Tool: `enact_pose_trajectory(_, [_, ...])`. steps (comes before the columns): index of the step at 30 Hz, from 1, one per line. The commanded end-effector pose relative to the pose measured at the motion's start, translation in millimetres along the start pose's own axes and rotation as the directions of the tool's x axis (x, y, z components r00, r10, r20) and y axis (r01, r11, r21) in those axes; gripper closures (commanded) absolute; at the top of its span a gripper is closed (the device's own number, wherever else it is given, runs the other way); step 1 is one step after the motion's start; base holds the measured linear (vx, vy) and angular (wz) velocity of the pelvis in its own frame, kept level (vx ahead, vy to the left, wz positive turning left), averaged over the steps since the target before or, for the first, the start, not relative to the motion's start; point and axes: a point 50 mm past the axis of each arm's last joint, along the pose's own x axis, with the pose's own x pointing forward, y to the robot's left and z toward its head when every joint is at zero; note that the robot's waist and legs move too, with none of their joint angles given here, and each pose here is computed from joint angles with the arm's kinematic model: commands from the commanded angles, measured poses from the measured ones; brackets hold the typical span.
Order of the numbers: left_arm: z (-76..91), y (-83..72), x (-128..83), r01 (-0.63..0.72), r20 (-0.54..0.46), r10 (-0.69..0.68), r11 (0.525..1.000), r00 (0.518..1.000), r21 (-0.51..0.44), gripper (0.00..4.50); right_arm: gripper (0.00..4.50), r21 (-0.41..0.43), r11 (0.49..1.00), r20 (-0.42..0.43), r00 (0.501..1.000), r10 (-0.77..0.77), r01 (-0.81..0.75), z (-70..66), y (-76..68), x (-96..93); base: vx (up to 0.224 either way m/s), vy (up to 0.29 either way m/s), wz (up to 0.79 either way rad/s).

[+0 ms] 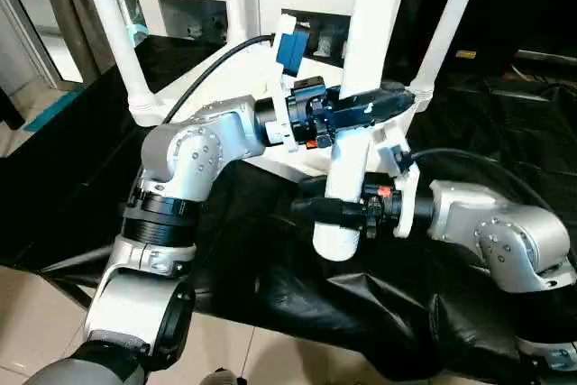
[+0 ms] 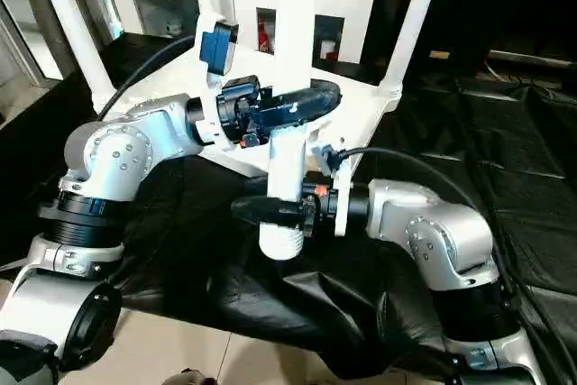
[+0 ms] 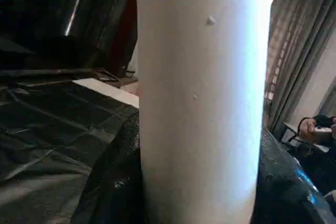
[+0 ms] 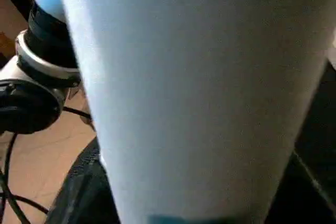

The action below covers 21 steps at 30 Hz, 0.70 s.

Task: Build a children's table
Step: Pick table leg

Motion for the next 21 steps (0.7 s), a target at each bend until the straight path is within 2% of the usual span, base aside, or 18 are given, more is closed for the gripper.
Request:
enact_pose_trajectory(1, [10.6, -5.5, 2.5, 0.041, 0.047, -0.041, 0.999, 0.998, 0.008, 2.66, 2.32, 0.007, 1.0, -0.007, 1.0, 0.025, -0.025, -1.2, 4.5, 1.8, 0.0, 0.0, 0.0])
enact_pose_trajectory(6, [11.3, 1.0, -0.5, -0.026, 0.064, 0.026, 1.0, 0.998, -0.007, 2.66, 2.55, 0.008, 1.0, 0.023, 1.0, -0.006, 0.006, 1.9, 1.8, 4.4, 0.0, 0.0, 0.0])
enact_pose_trajectory(7, [11.3, 2.6, -0.4, -0.044, 0.068, 0.045, 0.999, 0.997, -0.013, 2.1, 2.58, 0.007, 1.0, 0.028, 0.999, -0.016, 0.016, 2.4, 0.7, 5.0, 0.0, 0.0, 0.0])
enact_pose_trajectory(8, [11.6, 5.4, 0.2, -0.08, 0.073, 0.081, 0.997, 0.994, -0.017, 2.1, 2.58, 0.004, 0.999, 0.039, 0.998, -0.048, 0.048, 3.3, -2.2, 6.6, 0.0, 0.0, 0.0])
enact_pose_trajectory(9, [10.9, 12.9, 1.7, -0.179, 0.076, 0.18, 0.984, 0.981, -0.012, 1.96, 2.58, 0.001, 0.994, 0.055, 0.993, -0.108, 0.108, 4.5, -8.1, 9.7, 0.0, 0.0, 0.0])
enact_pose_trajectory(11, [10.3, 16.7, 2.3, -0.232, 0.076, 0.231, 0.973, 0.97, -0.008, 1.86, 2.59, 0.002, 0.991, 0.06, 0.989, -0.134, 0.134, 4.9, -10.5, 11.1, 0.0, 0.0, 0.0])
enact_pose_trajectory(12, [6.0, 28.1, 2.5, -0.381, 0.053, 0.381, 0.924, 0.923, 0.008, 1.84, 2.59, -0.006, 0.983, 0.069, 0.981, -0.184, 0.185, 5.9, -14.5, 15.6, 0.0, 0.0, 0.0])
enact_pose_trajectory(13, [6.0, 28.1, 2.5, -0.381, 0.053, 0.381, 0.924, 0.923, 0.008, 1.84, 2.59, -0.006, 0.983, 0.069, 0.981, -0.184, 0.185, 5.9, -14.5, 15.6, 0.0, 0.0, 0.0])
enact_pose_trajectory(15, [2.0, 35.5, 1.9, -0.48, 0.039, 0.479, 0.877, 0.877, 0.024, 1.84, 2.6, -0.019, 0.972, 0.072, 0.97, -0.231, 0.233, 7.0, -18.2, 19.1, 0.0, 0.0, 0.0])
enact_pose_trajectory(17, [-4.3, 46.4, -0.3, -0.63, 0.039, 0.629, 0.777, 0.776, 0.012, 1.84, 2.6, -0.05, 0.947, 0.068, 0.947, -0.314, 0.317, 8.0, -25.2, 26.1, 0.0, 0.0, 0.0])
enact_pose_trajectory(18, [-9.2, 51.9, -2.7, -0.709, 0.034, 0.708, 0.704, 0.705, 0.031, 1.84, 2.6, -0.053, 0.931, 0.073, 0.931, -0.357, 0.361, 8.6, -28.5, 31.8, 0.0, 0.0, 0.0])
enact_pose_trajectory(19, [-10.3, 52.9, -3.3, -0.722, 0.032, 0.722, 0.691, 0.692, 0.038, 2.19, 2.6, -0.054, 0.928, 0.075, 0.928, -0.364, 0.368, 8.8, -29.0, 33.0, 0.0, 0.0, 0.0])
enact_pose_trajectory(21, [-14.2, 54.5, -4.1, -0.753, 0.031, 0.753, 0.656, 0.658, 0.051, 2.19, 2.6, -0.064, 0.917, 0.081, 0.918, -0.389, 0.395, 9.6, -30.7, 37.8, 0.0, 0.0, 0.0])
